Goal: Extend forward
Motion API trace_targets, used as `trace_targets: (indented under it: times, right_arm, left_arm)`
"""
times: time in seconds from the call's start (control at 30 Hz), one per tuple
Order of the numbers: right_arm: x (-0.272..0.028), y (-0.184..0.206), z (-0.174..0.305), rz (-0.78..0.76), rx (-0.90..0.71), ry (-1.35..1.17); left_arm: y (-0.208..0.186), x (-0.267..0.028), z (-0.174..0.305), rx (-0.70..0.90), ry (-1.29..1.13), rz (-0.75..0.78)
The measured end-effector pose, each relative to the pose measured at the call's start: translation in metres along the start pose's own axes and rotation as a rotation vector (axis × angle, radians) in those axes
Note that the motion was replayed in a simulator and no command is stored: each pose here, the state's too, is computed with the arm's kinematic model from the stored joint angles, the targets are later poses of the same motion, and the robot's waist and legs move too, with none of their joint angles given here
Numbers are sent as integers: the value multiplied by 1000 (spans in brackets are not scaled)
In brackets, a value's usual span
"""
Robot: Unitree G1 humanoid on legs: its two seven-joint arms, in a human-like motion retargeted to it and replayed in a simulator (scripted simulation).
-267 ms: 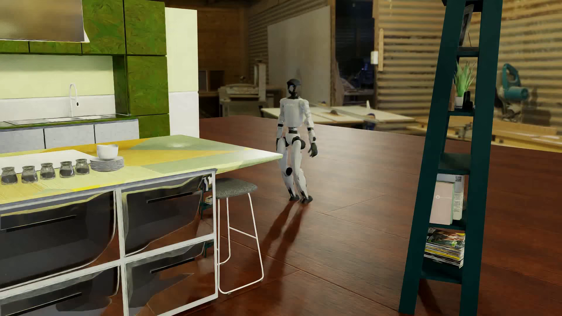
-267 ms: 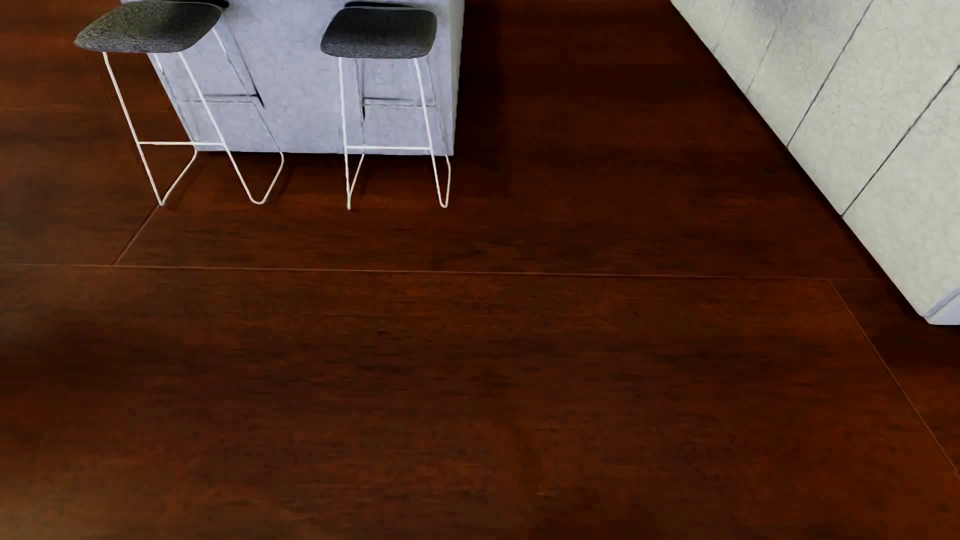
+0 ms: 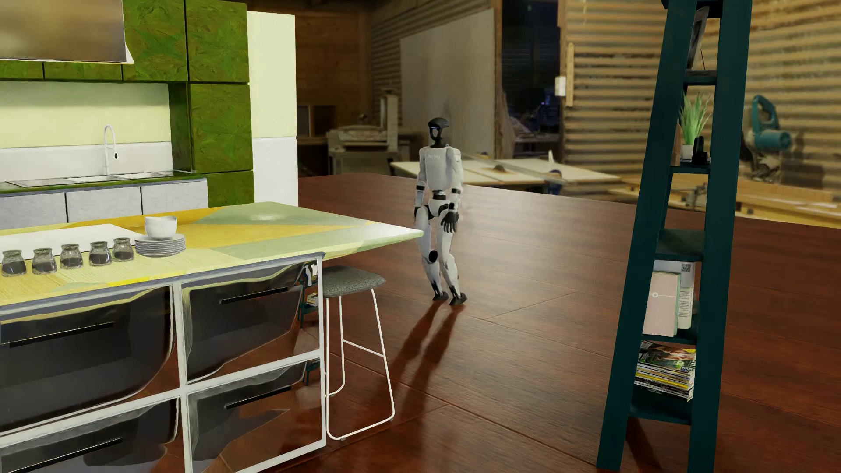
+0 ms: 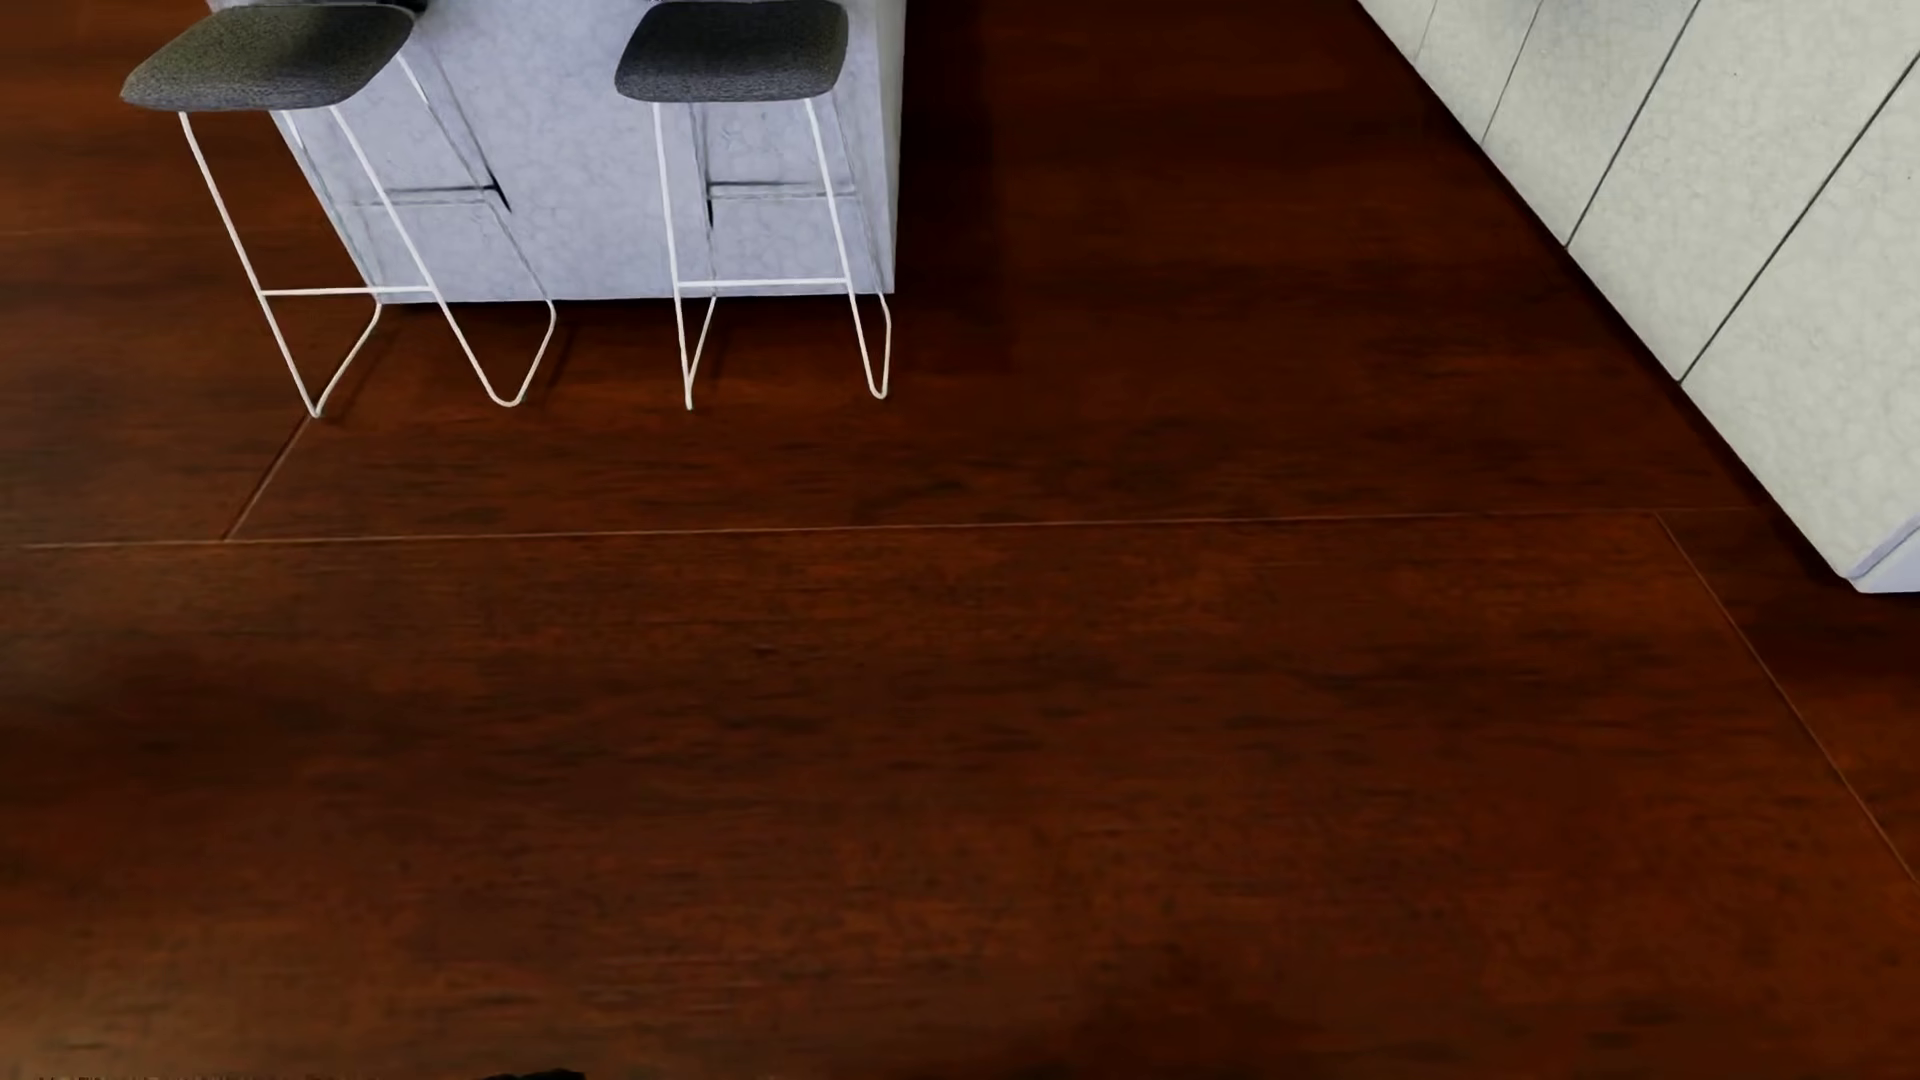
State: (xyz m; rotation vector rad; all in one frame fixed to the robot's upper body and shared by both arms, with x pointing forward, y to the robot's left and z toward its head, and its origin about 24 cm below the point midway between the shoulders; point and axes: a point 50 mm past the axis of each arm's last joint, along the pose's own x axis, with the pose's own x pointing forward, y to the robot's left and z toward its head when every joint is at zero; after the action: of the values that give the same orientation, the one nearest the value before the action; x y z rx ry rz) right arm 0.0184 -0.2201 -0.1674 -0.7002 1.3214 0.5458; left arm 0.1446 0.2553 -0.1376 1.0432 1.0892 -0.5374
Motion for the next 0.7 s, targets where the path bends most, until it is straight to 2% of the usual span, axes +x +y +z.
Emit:
trace_targets:
  times: [0.03, 0.07, 0.13, 0.2, 0.3, 0.4, 0.5, 0.57, 0.7]
  right_arm:
    - [0, 0, -2, 13, -63, 8]
    - [-1, -7, -2, -2, -73, 8]
    - [-1, -23, -1, -36, -91, 5]
    - [-3, -37, -1, -71, -91, 3]
    - [-6, -55, -4, -110, -119, 14]
    - [-11, -67, -16, -139, -122, 49]
    - [-14, -73, -24, -149, -136, 74]
    - [-15, -73, -28, -150, -133, 85]
    - [-17, -69, -35, -143, -120, 98]
  left_arm:
    - [62, -3, 12, 5, -17, 148]
    - [109, -12, 18, 18, -24, 258]
    - [201, -47, 25, 21, -15, 494]
    - [278, -100, 29, -6, -11, 718]
    - [357, -194, 22, -105, 3, 1015]
    - [395, -274, 14, -220, -20, 1228]
    - [408, -331, -1, -342, -27, 1365]
    - [402, -318, -17, -351, 35, 1334]
    - [398, -302, -16, -307, 46, 1297]
